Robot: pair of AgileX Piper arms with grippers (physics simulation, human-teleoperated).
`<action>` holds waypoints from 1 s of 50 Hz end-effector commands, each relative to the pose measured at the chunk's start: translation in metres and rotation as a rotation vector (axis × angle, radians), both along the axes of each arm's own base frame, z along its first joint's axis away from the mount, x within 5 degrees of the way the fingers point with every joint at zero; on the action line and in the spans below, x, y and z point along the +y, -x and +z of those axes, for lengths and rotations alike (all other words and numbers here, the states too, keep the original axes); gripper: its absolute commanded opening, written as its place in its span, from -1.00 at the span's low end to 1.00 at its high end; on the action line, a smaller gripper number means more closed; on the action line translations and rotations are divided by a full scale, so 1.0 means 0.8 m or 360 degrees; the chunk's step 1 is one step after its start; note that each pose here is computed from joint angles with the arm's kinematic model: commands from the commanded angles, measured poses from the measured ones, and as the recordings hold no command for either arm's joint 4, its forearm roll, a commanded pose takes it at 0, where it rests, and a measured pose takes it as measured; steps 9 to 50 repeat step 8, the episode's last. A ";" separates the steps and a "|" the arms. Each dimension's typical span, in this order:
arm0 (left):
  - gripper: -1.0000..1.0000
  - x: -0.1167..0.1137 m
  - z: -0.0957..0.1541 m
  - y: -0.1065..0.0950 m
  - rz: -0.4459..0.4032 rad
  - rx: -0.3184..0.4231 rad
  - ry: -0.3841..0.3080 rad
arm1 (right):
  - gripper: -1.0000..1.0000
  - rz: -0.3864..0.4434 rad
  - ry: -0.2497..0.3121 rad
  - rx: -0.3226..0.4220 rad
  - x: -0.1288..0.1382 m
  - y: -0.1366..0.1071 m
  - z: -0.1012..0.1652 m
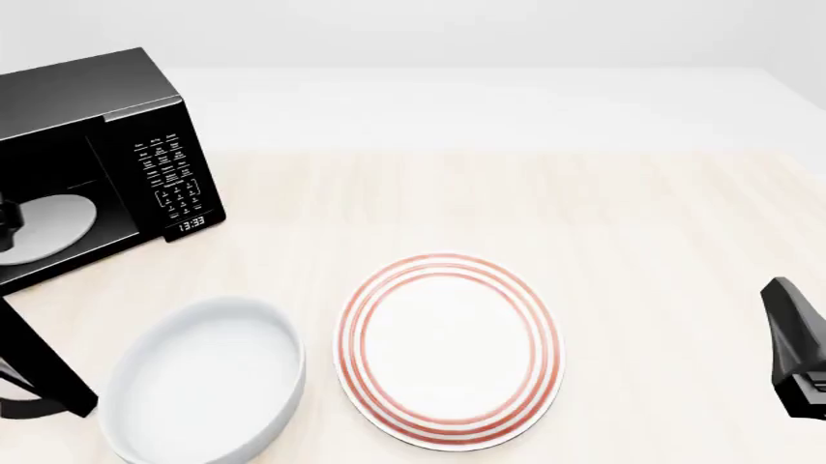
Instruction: Open the microwave.
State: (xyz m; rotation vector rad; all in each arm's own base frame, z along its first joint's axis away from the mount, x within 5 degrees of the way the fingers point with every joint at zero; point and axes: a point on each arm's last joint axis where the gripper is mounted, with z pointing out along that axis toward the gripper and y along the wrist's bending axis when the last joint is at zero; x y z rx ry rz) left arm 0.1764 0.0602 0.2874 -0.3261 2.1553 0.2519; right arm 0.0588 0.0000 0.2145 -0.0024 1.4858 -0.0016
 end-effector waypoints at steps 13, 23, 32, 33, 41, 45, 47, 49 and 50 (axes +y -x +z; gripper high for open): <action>1.00 -0.008 -0.047 0.014 0.0085 0.0196 0.0291 | 1.00 0.0000 0.0000 0.0000 0.000 0.000 0.000; 1.00 -0.008 -0.047 0.014 0.0085 0.0196 0.0291 | 1.00 0.0000 0.0000 0.0000 0.000 0.000 0.000; 1.00 -0.008 -0.047 0.014 0.0085 0.0196 0.0291 | 1.00 0.0000 0.0000 0.0000 0.000 0.000 0.000; 1.00 -0.008 -0.047 0.014 0.0085 0.0196 0.0291 | 1.00 0.0000 0.0000 0.0000 0.000 0.000 0.000; 1.00 -0.008 -0.047 0.014 0.0085 0.0196 0.0291 | 1.00 0.0000 0.0000 0.0000 0.000 0.000 0.000; 1.00 -0.008 -0.047 0.014 0.0085 0.0196 0.0291 | 1.00 0.0000 0.0000 0.0000 0.000 0.000 0.000; 1.00 -0.008 -0.047 0.014 0.0085 0.0196 0.0291 | 1.00 0.0000 0.0000 0.0000 0.000 0.000 0.000; 1.00 -0.008 -0.047 0.014 0.0085 0.0196 0.0291 | 1.00 0.0000 0.0000 0.0000 0.000 0.000 0.000; 1.00 -0.008 -0.047 0.014 0.0085 0.0196 0.0291 | 1.00 0.0000 0.0000 0.0000 0.000 0.000 0.000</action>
